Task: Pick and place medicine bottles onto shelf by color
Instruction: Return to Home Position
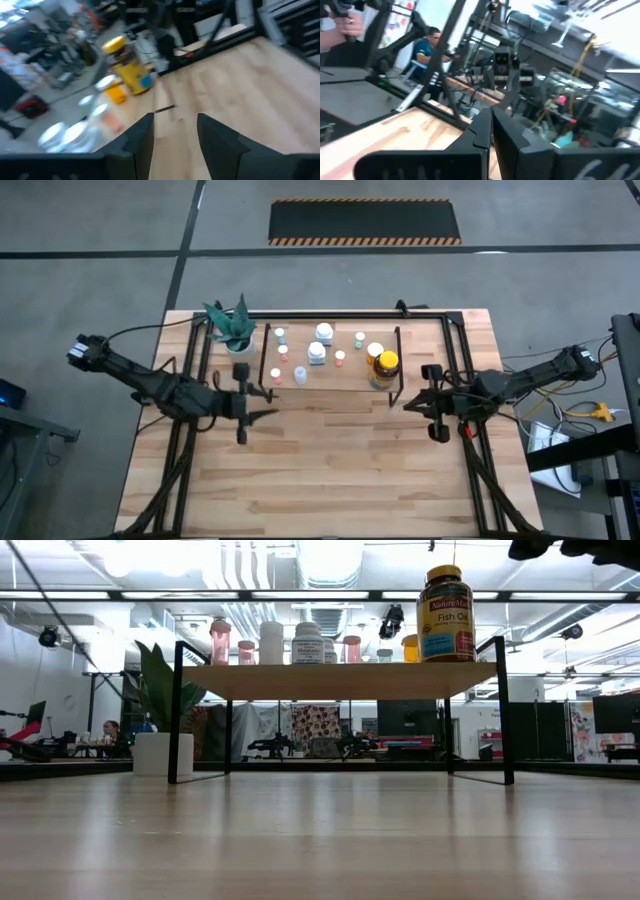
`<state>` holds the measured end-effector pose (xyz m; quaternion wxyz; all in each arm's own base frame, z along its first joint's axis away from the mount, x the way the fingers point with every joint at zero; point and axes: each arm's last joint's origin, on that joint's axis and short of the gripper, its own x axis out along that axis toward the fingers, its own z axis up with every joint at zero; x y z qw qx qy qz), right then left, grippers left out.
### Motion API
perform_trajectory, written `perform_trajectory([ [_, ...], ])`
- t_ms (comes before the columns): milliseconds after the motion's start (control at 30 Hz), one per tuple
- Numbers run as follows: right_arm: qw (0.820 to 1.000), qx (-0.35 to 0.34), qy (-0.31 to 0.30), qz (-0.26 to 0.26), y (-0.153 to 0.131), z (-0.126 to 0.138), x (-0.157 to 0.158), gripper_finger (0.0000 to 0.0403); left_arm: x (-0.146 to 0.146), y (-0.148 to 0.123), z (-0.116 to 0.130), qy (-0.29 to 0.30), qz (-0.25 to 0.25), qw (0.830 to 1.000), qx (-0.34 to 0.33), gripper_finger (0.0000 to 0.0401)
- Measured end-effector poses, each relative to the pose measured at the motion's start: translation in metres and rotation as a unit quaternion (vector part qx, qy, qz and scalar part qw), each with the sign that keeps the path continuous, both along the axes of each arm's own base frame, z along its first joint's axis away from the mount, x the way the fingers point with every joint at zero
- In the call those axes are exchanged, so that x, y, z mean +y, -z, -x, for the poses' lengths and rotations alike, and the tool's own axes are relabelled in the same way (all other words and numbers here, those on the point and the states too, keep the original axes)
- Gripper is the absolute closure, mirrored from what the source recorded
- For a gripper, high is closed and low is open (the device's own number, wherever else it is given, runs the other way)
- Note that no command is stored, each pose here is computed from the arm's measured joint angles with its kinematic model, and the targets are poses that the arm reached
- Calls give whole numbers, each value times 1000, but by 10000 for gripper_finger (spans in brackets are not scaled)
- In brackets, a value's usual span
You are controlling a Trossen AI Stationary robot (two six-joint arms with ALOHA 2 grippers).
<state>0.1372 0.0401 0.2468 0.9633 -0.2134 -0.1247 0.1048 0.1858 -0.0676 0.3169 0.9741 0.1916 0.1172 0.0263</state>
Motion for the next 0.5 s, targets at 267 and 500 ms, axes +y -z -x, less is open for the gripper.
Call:
perform_trajectory([
  [267, 997, -54, 51, -7, -13, 22, -20, 394, 36, 12, 49, -57, 31, 995, -79, 270],
  [500, 997, -54, 48, -19, -5, 35, -23, 394, 42, 46, 68, -57, 61, 993, -87, 308],
])
